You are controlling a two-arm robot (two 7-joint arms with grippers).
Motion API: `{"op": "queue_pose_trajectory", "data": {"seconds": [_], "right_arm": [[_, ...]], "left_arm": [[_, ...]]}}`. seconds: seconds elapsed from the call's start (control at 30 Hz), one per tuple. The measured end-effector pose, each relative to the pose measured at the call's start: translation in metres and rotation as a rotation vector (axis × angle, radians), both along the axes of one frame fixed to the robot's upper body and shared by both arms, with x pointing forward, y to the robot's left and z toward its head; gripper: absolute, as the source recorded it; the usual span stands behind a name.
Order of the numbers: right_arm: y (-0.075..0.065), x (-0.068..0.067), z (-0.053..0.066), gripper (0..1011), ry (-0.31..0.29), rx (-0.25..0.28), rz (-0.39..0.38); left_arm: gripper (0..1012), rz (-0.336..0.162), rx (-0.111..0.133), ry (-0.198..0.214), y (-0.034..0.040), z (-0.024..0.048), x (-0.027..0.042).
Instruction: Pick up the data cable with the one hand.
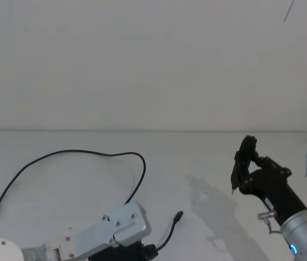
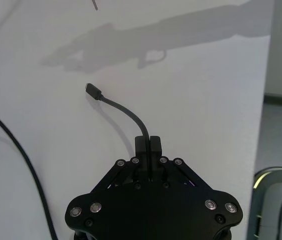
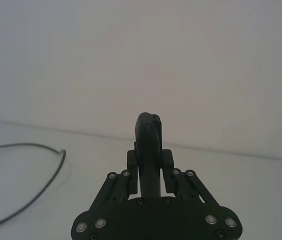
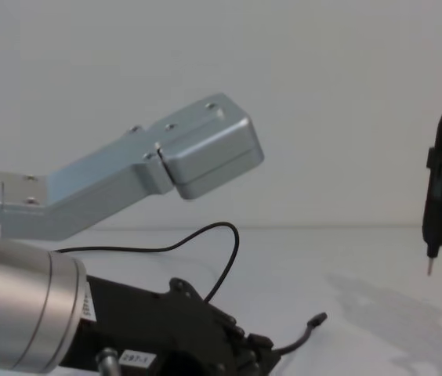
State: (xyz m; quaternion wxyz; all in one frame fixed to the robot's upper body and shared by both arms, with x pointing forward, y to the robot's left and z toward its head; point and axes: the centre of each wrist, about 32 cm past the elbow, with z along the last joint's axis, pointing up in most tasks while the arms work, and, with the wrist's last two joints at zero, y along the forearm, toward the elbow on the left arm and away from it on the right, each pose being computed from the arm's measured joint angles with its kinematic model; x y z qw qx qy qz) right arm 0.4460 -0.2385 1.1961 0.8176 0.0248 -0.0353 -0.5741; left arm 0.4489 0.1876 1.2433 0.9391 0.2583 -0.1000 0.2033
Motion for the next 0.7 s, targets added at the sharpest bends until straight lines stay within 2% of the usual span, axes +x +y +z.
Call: {"op": "queue_pose_trajectory", "data": {"seconds": [0.2, 0.23, 0.33, 0.43, 0.47, 0.53, 0.57, 0.63, 0.7], "right_arm": [[-0.002, 0.006, 0.017, 283, -0.018, 0.063, 0.031], [-0.003, 0.007, 0.019, 283, -0.020, 0.071, 0.036], [-0.003, 0.009, 0.025, 283, -0.021, 0.098, 0.053], [-0.004, 0.013, 0.036, 283, -0.025, 0.143, 0.082], [-0.004, 0.013, 0.036, 283, -0.025, 0.143, 0.082], [-0.005, 0.016, 0.045, 283, -0.021, 0.179, 0.109], [-0.005, 0.016, 0.045, 283, -0.021, 0.179, 0.109], [-0.005, 0.018, 0.051, 283, -0.007, 0.213, 0.141], [-0.005, 0.019, 0.053, 283, -0.001, 0.226, 0.156]], "left_arm": [[40, 0.018, -0.004, -0.075, 0.0017, 0.0005, -0.0030], [40, 0.018, -0.004, -0.075, 0.0017, 0.0005, -0.0030], [41, 0.031, -0.010, -0.125, 0.0030, 0.0010, -0.0047], [40, 0.037, -0.015, -0.159, 0.0037, 0.0016, -0.0059], [40, 0.039, -0.016, -0.169, 0.0039, 0.0017, -0.0062], [40, 0.050, -0.024, -0.215, 0.0053, 0.0026, -0.0076], [40, 0.050, -0.024, -0.215, 0.0053, 0.0026, -0.0076], [41, 0.060, -0.033, -0.262, 0.0065, 0.0033, -0.0089], [40, 0.064, -0.037, -0.281, 0.0070, 0.0037, -0.0095]]}}
